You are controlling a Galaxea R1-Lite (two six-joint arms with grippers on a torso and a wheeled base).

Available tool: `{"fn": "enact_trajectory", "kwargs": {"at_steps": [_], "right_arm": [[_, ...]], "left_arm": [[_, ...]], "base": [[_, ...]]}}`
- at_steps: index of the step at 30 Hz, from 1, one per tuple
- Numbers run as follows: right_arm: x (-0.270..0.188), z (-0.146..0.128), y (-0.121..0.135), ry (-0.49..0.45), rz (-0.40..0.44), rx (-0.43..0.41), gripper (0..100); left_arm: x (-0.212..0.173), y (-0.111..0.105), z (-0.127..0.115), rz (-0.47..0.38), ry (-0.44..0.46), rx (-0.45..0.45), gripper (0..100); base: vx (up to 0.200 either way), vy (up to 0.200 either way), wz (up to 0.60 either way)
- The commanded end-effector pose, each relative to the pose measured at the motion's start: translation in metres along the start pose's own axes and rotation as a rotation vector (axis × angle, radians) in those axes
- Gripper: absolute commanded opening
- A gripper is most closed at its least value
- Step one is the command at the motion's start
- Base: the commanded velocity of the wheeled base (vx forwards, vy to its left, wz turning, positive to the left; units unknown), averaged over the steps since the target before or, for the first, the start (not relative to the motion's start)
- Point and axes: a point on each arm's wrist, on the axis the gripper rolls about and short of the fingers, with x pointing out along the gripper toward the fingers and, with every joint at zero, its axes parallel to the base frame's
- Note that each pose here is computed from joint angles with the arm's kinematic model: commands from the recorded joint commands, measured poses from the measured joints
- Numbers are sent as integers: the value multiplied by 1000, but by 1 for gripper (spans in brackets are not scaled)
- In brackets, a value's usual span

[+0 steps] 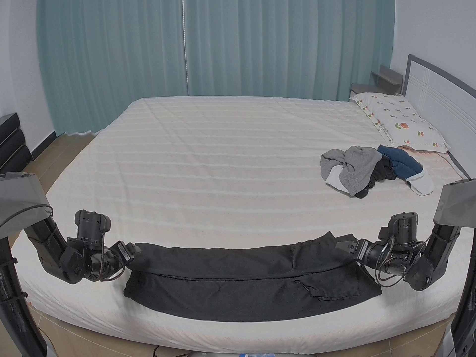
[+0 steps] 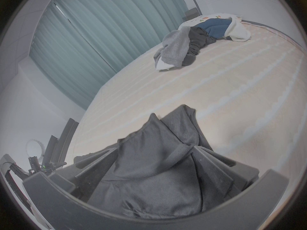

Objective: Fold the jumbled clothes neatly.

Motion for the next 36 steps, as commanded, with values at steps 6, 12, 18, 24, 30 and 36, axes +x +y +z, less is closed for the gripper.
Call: {"fn": "enact_trajectory", "kwargs": {"at_steps": [6,12,18,24,30,36], "right_arm": [[13,25,-12,-33,59,81,100],[28,35,-27,-23,103,115,100],[26,45,-35,-8,174,264,100],[25,42,-40,31,196,298,100],[30,36,-44,45,180,302,100],[31,32,-45,23,174,293,100]], "left_arm": [[23,-20,24,-59,-62,-70,100],[59,-25,25,-51,-48,-76,100],[68,-26,23,-61,-36,-87,100],[76,-31,22,-70,-34,-81,100],[79,-28,20,-52,-35,-86,0],[79,-27,23,-49,-46,-170,0]], "base": [[0,0,0],[0,0,0],[0,0,0],[0,0,0],[0,0,0],[0,0,0]]}}
